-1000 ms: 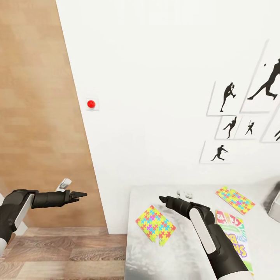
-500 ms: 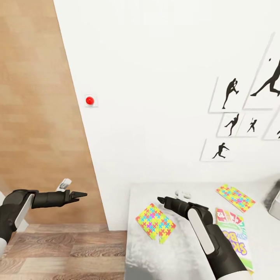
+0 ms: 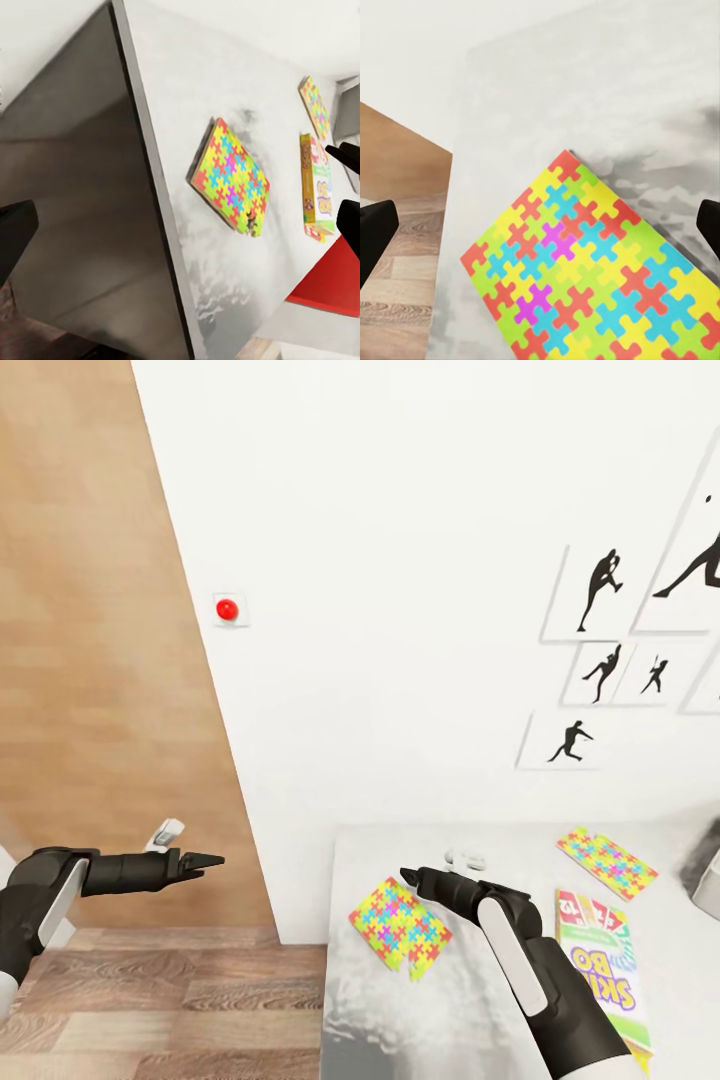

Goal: Put all the toys in the child's room - the three board games (two on the bed and one on the table), the two jigsaw puzzles on the table, and the tennis ball on the table - inside the toy box on the table in the child's room.

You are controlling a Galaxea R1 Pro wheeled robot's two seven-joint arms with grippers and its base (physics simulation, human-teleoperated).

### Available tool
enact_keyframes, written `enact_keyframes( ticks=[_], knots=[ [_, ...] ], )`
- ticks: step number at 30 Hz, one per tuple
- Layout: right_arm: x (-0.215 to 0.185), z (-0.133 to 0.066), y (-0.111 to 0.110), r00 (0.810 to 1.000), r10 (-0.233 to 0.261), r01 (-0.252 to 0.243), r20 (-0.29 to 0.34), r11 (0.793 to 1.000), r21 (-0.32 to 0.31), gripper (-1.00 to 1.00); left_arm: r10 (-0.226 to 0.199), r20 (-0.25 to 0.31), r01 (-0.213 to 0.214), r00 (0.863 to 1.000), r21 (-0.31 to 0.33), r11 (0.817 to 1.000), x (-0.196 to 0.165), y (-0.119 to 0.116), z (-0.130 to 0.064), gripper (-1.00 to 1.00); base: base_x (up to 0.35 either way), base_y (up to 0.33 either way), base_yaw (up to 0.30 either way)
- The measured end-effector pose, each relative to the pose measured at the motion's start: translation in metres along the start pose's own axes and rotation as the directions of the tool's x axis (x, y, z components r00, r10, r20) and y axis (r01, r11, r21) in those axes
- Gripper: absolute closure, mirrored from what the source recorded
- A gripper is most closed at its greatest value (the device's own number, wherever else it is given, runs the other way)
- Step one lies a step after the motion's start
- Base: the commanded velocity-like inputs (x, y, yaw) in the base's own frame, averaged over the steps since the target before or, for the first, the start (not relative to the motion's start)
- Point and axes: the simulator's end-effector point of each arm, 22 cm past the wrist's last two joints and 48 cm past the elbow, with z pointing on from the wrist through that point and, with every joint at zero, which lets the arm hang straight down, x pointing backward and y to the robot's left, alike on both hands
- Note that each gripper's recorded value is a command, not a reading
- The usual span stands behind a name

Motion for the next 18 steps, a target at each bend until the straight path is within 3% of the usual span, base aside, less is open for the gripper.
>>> enact_keyframes(
  ticks=[18],
  knots=[
    [0.0045,0.0021,-0.0015,1.000,0.005,-0.005,-0.007,1.000,-0.002,-1.00,-0.002,-0.005,0.002,1.000,-0.005,1.000,0.0020,0.0040,0.0024,-1.00,0.000,0.000,0.000]
  ],
)
